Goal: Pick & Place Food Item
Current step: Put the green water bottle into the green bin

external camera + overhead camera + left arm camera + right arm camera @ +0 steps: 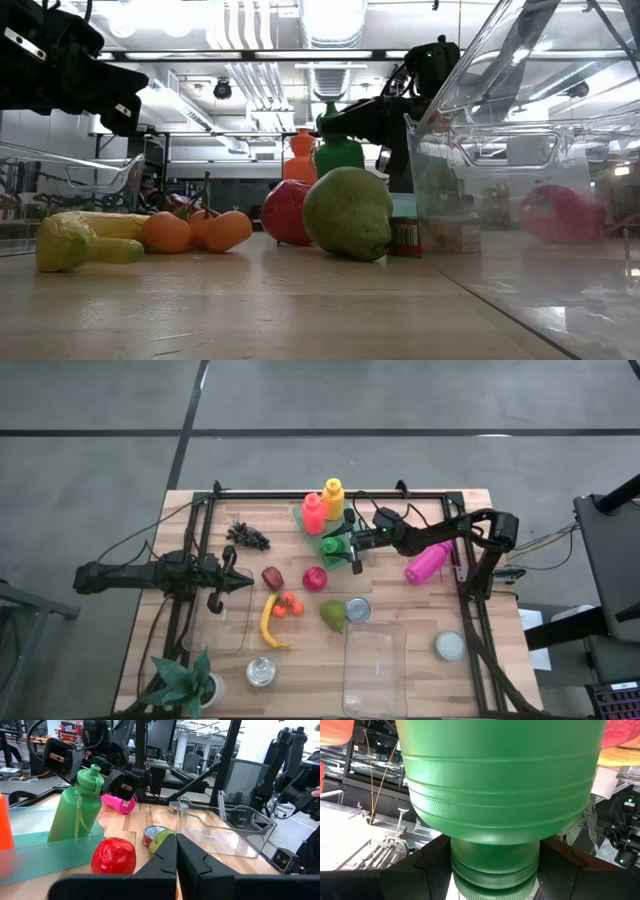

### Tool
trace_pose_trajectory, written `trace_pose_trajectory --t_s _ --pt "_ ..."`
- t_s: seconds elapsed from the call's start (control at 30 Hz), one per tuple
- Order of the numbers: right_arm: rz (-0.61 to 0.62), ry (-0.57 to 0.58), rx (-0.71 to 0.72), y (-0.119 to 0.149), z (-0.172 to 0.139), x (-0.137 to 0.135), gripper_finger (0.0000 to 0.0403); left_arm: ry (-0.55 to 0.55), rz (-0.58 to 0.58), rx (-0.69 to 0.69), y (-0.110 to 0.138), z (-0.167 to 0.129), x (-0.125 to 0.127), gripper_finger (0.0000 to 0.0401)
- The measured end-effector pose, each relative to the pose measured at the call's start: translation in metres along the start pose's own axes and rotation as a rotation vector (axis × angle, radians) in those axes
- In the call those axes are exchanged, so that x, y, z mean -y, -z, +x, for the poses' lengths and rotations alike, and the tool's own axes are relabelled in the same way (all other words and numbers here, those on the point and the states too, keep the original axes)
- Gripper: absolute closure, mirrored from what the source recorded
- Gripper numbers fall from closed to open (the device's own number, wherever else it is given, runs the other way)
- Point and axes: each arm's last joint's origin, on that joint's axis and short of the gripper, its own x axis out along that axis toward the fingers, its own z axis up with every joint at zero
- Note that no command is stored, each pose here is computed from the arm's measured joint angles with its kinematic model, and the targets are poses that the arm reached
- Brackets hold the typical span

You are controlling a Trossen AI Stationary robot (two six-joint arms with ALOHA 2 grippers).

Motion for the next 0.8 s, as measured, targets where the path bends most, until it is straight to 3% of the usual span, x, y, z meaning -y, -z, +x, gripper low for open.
trace_pose_trajectory --t_s 0.47,0.8 --pt "0.026 -0.004 0.006 -0.0006 -0.0002 -0.0003 0.0172 0.001 0.0 0.0 -0.0001 0.0 0.0001 0.04" --pt "0.034 -0.002 0.018 -0.0027 -0.0003 0.0008 0.0075 0.0 0.0 0.0 0.0 0.0 0.0 0.04"
